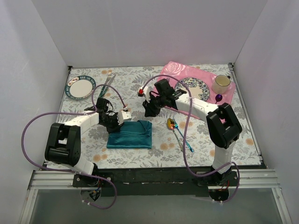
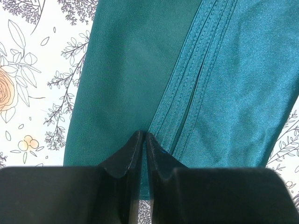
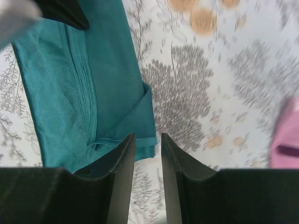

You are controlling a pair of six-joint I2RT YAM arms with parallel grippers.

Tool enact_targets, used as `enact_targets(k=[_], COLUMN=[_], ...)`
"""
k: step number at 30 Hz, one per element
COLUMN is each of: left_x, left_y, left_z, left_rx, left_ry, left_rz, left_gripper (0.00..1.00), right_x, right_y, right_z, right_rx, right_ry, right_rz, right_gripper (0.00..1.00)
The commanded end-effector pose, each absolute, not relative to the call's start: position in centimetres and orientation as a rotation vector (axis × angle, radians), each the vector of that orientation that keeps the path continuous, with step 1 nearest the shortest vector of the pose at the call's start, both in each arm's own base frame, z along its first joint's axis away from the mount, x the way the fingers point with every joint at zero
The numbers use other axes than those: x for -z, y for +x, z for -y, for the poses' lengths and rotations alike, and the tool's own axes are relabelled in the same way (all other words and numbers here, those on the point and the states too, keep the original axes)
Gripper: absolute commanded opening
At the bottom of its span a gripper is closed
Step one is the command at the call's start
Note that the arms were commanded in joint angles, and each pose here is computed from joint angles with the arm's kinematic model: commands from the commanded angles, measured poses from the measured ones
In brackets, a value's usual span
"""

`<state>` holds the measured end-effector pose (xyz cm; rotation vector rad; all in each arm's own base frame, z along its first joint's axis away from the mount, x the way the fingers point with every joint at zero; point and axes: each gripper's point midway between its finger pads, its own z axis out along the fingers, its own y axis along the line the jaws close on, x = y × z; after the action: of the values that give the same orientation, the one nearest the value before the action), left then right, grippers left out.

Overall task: Fold the napkin into a case and place the utensils inside
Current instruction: Fold the lower triangle-folded napkin at the center of the board.

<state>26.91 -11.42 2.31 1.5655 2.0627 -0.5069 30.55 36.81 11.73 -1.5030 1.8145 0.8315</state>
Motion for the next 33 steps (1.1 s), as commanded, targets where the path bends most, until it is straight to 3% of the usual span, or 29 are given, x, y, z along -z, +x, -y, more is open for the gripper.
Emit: enact_targets(k=[1, 20, 33], left_x=[-3.0, -3.2, -3.2], left_y=[26.7, 26.5, 26.5], left_z=[11.4, 11.6, 11.5], left_rx=[0.476, 0.465, 0.457], left_ry=[1.585, 1.584, 1.587], left_rz=[-2.029, -2.015, -2.011], left_gripper=[0.08, 0.08, 0.08], right_x=[-10.6, -7.9, -7.4], right_y=[29.0, 25.9, 26.2], right_z=[-36.6, -36.2, -36.7], right_rx=[-0.989, -1.243, -1.349], right_ry=[-1.170, -0.755, -0.643], right_rz=[-2.210, -2.529, -2.574], right_gripper=[0.36, 0.39, 0.49])
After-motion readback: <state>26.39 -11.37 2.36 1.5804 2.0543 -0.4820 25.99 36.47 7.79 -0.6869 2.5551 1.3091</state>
